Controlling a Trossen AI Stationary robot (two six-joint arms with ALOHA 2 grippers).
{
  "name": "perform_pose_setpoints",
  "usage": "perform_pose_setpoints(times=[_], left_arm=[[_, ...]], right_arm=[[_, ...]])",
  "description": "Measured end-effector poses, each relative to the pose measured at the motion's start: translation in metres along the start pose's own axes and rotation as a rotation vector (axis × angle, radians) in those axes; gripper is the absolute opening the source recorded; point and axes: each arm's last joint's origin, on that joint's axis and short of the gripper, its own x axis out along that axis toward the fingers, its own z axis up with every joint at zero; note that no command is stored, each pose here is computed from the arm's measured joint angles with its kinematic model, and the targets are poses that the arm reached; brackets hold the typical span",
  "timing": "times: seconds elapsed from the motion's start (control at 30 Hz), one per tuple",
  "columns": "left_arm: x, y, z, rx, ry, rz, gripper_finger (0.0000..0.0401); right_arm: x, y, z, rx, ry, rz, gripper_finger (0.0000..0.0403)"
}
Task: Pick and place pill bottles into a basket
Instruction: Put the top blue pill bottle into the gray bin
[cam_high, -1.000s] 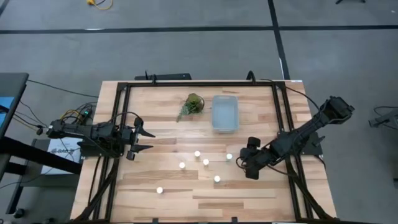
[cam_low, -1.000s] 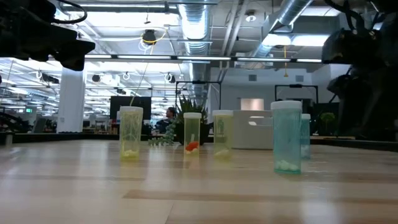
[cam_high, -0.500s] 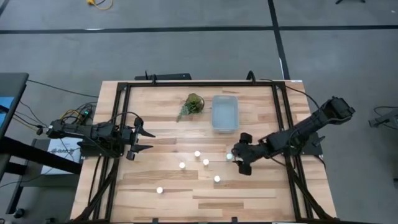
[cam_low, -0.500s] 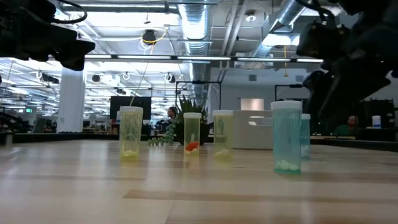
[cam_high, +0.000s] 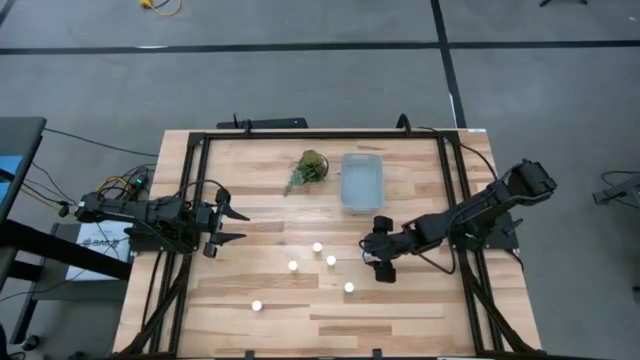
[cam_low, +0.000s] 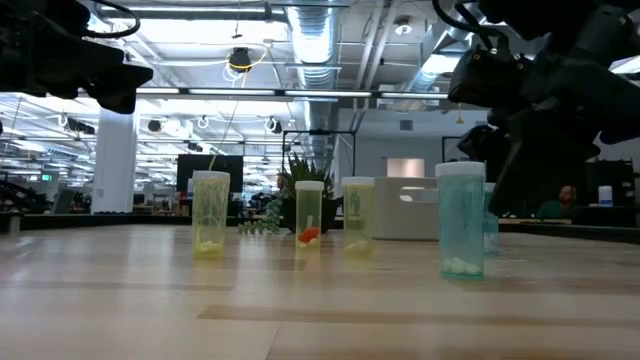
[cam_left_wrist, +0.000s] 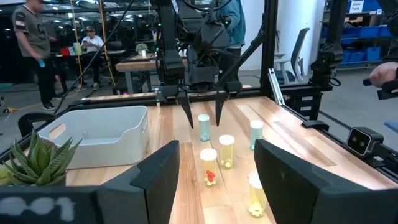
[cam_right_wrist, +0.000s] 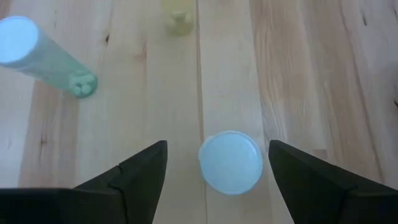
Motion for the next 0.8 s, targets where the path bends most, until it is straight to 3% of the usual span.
perform_pose_setpoints(times=[0.13,0.5,0.63,0.8], left_arm=[[0.0,0.0,0.0,0.008,0.0,0.0,0.0199],[0.0,0.0,0.0,0.0,0.001,0.0,0.0199],[0.0,0.0,0.0,0.008,0.0,0.0,0.0199],[0.0,0.0,0.0,0.001,0.001,0.0,0.0199]], right_arm=[[0.0,0.0,0.0,0.001,0.0,0.0,0.0242],[-0.001,0.0,0.0,0.001,-0.003,0.0,0.0104],[-0.002,0.0,0.004,-0.007,-0.008,0.001,0.0097],[-0.013,0.004,0.024,-0.065,-0.019,0.001,0.0126]])
